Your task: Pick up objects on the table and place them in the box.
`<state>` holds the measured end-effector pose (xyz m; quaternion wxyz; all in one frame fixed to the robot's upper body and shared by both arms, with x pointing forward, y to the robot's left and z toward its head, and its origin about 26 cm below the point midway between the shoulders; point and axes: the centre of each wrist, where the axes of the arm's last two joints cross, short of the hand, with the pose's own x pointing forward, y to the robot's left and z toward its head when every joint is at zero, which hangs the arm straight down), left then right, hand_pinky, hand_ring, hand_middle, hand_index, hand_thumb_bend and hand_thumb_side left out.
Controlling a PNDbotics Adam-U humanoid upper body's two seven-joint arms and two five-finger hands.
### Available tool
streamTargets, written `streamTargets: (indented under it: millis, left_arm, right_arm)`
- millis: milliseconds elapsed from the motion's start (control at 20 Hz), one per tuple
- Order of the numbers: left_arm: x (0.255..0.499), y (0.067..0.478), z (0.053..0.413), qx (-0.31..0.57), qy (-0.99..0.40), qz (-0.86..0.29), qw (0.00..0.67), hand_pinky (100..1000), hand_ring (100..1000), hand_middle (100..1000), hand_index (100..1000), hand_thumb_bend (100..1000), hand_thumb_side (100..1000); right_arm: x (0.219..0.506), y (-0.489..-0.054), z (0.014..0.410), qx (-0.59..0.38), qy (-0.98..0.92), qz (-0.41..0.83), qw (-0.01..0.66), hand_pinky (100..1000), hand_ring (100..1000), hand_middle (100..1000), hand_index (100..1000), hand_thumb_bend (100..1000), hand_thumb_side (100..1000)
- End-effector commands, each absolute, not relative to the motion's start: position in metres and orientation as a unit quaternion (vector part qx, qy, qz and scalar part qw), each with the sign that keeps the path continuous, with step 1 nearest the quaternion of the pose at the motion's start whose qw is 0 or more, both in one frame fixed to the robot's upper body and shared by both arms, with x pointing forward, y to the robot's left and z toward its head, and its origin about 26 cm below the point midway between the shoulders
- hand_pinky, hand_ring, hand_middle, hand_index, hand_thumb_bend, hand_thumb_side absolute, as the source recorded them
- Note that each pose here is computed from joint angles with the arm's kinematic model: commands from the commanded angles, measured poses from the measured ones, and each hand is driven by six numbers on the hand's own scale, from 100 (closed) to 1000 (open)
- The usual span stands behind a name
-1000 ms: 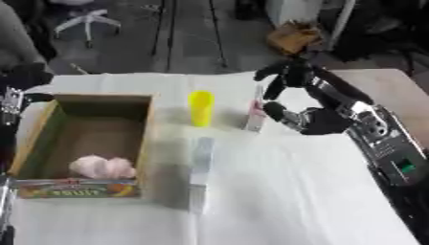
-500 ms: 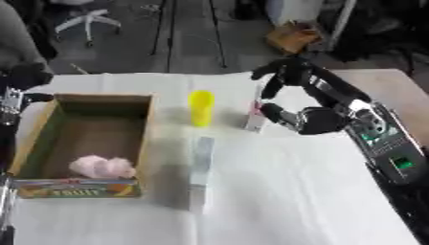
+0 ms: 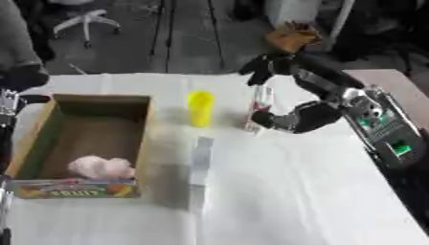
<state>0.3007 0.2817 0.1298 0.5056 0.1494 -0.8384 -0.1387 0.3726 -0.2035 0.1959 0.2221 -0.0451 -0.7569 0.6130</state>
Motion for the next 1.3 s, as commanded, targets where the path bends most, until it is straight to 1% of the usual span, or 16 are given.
streamTargets:
  millis: [50,100,150,200,250,300,400,600,650,800,950,1100,1300]
  left_arm:
    - [0.300,0.282,0.136,0.152,-0.842,-0.149,0.496,688,791,673,810,484,957]
    - [0.300,0.282,0.136,0.152,-0.842,-0.149,0.496,688,791,673,810,484,957]
    - [0.300,0.282,0.136,0.151,-0.842,-0.151,0.496,688,791,672,810,484,958]
    - [0.300,0.281,0.136,0.150,-0.842,-0.151,0.496,688,791,672,810,484,958]
    - [0.300,0.282,0.135,0.150,-0.841,-0.151,0.497,688,791,672,810,484,958]
    - [0.300,0.282,0.135,0.151,-0.841,-0.151,0.497,688,791,672,810,484,958]
    - [0.300,0.282,0.135,0.152,-0.841,-0.150,0.497,688,791,672,810,485,958]
    - [0.300,0.282,0.135,0.151,-0.841,-0.151,0.497,688,791,672,810,485,958]
    - [0.300,0.282,0.135,0.150,-0.841,-0.151,0.497,688,791,671,810,486,958]
    - [0.300,0.282,0.136,0.150,-0.842,-0.152,0.496,688,791,671,810,486,958]
    - [0.300,0.281,0.136,0.147,-0.842,-0.152,0.496,689,790,670,810,486,959]
    - [0.301,0.280,0.136,0.146,-0.842,-0.153,0.496,688,790,670,810,486,958]
    - [0.301,0.280,0.136,0.145,-0.843,-0.152,0.496,688,789,666,810,488,958]
  right_arm:
    - [0.376,-0.200,0.215,-0.072,-0.719,0.670,0.168,821,821,882,919,491,443]
    - [0.378,-0.198,0.218,-0.076,-0.710,0.683,0.155,882,876,913,931,502,401]
    - [0.377,-0.194,0.224,-0.082,-0.698,0.698,0.135,904,910,934,939,510,372]
    - [0.374,-0.189,0.231,-0.088,-0.685,0.715,0.109,911,919,938,941,512,364]
    - [0.372,-0.183,0.238,-0.093,-0.671,0.731,0.083,935,948,955,948,521,347]
    - [0.370,-0.178,0.244,-0.099,-0.659,0.743,0.061,949,964,962,953,552,358]
    - [0.367,-0.172,0.252,-0.110,-0.637,0.763,0.027,963,981,975,956,522,317]
    - [0.360,-0.160,0.262,-0.129,-0.597,0.791,-0.034,975,997,982,958,517,297]
    - [0.358,-0.156,0.263,-0.132,-0.588,0.796,-0.050,984,1000,985,957,497,247]
    - [0.353,-0.138,0.261,-0.132,-0.554,0.817,-0.093,984,1000,985,956,488,226]
    - [0.356,-0.128,0.254,-0.134,-0.524,0.833,-0.114,974,1000,978,953,484,218]
    - [0.362,-0.123,0.245,-0.135,-0.500,0.847,-0.118,973,999,977,953,484,219]
    - [0.377,-0.124,0.229,-0.137,-0.482,0.860,-0.100,966,992,972,951,484,221]
